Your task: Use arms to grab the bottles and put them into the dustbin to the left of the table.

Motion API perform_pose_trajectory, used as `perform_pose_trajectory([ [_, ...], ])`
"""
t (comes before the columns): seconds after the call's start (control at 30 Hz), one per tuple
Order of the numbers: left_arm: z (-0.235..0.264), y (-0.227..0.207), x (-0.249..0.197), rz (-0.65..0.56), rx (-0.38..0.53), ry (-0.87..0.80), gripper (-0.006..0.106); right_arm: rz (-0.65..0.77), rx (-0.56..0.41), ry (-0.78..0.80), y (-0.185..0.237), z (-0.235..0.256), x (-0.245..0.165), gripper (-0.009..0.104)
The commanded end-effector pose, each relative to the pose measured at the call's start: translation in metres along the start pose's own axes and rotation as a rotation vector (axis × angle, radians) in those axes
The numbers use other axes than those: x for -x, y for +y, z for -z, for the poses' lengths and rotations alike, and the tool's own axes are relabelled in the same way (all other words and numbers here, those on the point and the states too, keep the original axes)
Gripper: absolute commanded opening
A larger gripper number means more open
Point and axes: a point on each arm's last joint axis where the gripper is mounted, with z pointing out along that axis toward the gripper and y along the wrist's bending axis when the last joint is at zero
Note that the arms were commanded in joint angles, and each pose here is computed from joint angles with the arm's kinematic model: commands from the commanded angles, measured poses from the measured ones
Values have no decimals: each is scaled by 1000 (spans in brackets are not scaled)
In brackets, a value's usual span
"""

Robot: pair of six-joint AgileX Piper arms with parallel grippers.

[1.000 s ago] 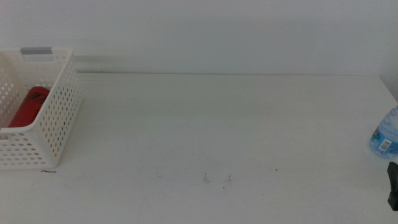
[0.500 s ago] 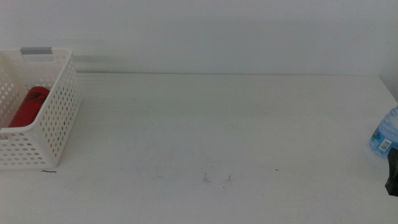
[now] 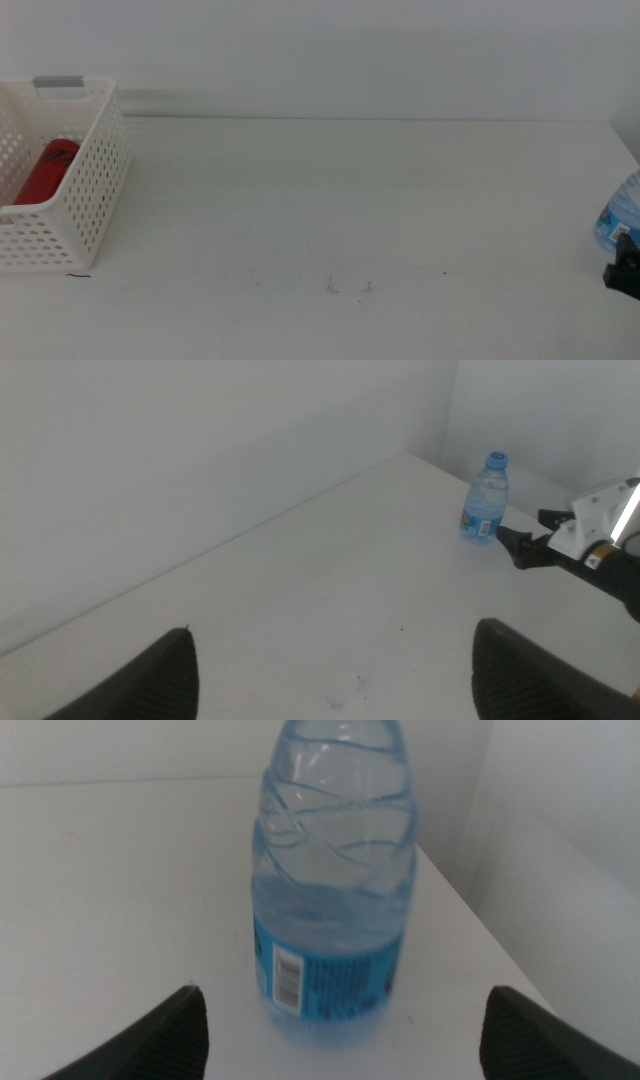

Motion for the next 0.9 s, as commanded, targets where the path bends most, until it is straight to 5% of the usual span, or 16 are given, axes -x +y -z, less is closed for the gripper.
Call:
perform_pose_trajectory([
  [0.0, 1, 0, 1, -1, -3, -14, 94, 6, -18, -32, 0, -13, 4, 88],
  [0.7, 1, 0, 1, -1, -3, -14, 94, 10, -89, -92, 16, -102, 5, 88],
  [0.87, 1, 0, 1, -1, -2, -16, 94, 44, -88, -101, 20, -117, 13, 70],
])
